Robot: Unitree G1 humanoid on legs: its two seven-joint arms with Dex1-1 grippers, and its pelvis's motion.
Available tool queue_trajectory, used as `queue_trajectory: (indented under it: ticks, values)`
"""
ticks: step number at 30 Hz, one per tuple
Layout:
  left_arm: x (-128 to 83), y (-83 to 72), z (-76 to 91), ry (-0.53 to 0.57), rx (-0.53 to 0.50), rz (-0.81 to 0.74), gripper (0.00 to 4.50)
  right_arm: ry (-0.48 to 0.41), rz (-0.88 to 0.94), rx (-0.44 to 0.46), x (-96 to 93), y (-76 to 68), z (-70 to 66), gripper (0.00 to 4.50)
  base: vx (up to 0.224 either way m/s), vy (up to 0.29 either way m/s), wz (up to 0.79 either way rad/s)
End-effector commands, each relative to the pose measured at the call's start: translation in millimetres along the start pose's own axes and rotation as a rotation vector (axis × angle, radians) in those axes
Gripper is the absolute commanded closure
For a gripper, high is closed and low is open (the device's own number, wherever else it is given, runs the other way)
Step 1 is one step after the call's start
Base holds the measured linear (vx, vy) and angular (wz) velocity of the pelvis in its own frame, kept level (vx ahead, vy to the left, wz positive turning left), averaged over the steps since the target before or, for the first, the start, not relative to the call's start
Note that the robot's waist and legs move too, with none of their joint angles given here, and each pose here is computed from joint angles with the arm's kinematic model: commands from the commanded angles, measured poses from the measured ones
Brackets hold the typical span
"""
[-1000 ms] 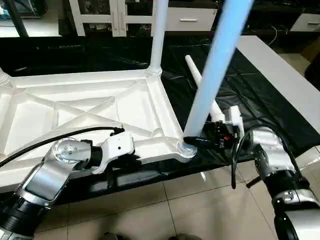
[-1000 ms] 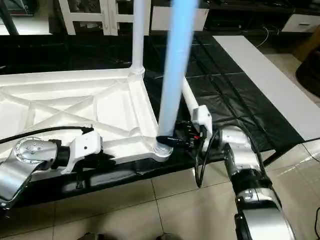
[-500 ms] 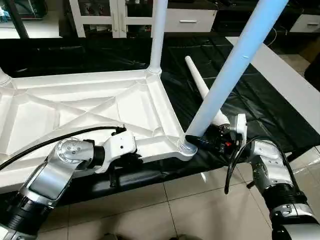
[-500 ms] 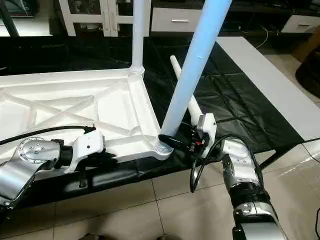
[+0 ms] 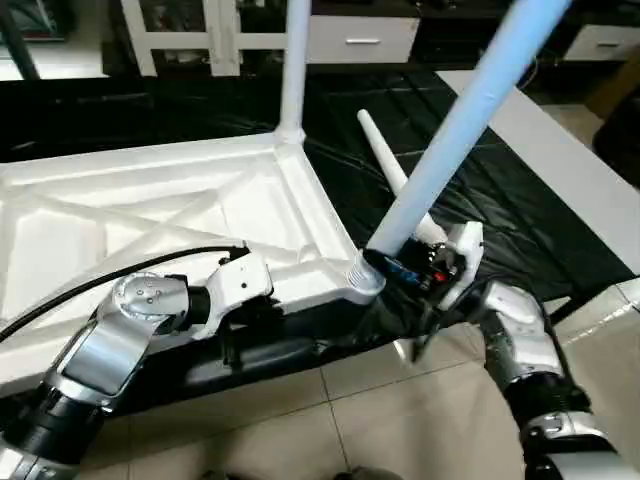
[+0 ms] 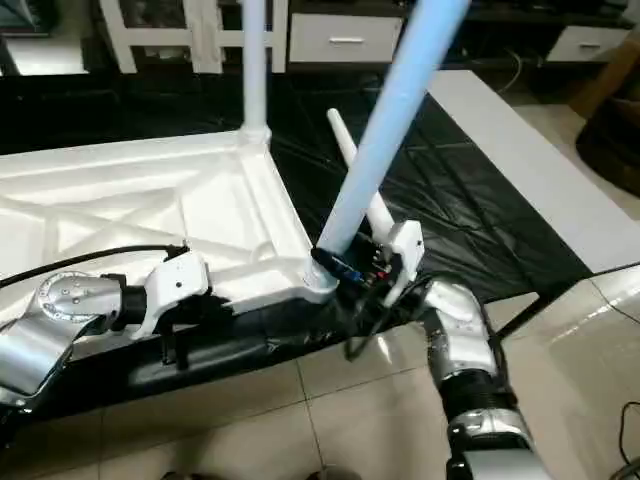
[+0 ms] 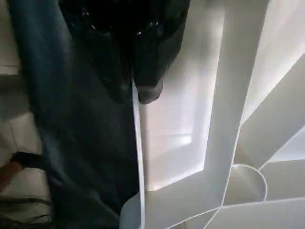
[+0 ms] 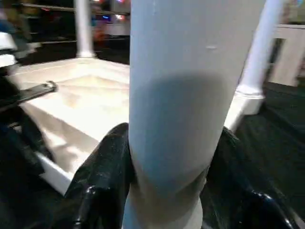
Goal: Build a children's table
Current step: Insert table leg to table base
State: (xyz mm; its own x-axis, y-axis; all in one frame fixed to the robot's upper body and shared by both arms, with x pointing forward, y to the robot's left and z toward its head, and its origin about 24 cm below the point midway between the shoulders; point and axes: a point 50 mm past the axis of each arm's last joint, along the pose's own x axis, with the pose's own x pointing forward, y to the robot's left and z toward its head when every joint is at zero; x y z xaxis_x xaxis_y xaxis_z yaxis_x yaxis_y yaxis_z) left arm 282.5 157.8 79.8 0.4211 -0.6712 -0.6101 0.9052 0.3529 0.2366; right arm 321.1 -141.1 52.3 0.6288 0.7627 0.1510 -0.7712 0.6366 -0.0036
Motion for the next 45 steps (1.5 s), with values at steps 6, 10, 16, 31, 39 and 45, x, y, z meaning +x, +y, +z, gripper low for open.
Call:
queue_trajectory:
  ticks: [6,10,16,31,39,45]
  values:
    - [34.4,-7.1,9.3,0.089,-0.078,0.068,4.50,0.346,-0.406,0.057,-7.5,1.2,-58.3,2.65,0.000,0.000,0.00]
    - [52.7,0.3,24.3,0.129,-0.179,0.210,4.50,0.404,-0.565,0.062,8.6,8.3,-67.0,2.65,0.000,0.000,0.00]
    - [73.4,2.1,44.9,0.091,-0.244,0.298,4.50,0.404,-0.672,0.033,27.1,19.5,-68.1,2.65,0.000,0.000,0.00]
    - [38.1,-19.1,11.7,0.058,0.016,0.038,4.50,0.236,-0.310,0.187,40.7,0.2,-32.1,2.66,0.000,0.000,0.00]
    - [-7.4,-22.0,-25.1,0.099,0.052,-0.135,4.50,0.378,0.293,0.202,-1.2,-7.1,-16.6,2.66,0.000,0.000,0.00]
    - [-35.4,-9.4,-34.0,0.080,-0.001,-0.194,4.50,0.413,0.511,0.208,-23.1,-9.0,-7.2,2.66,0.000,0.000,0.00]
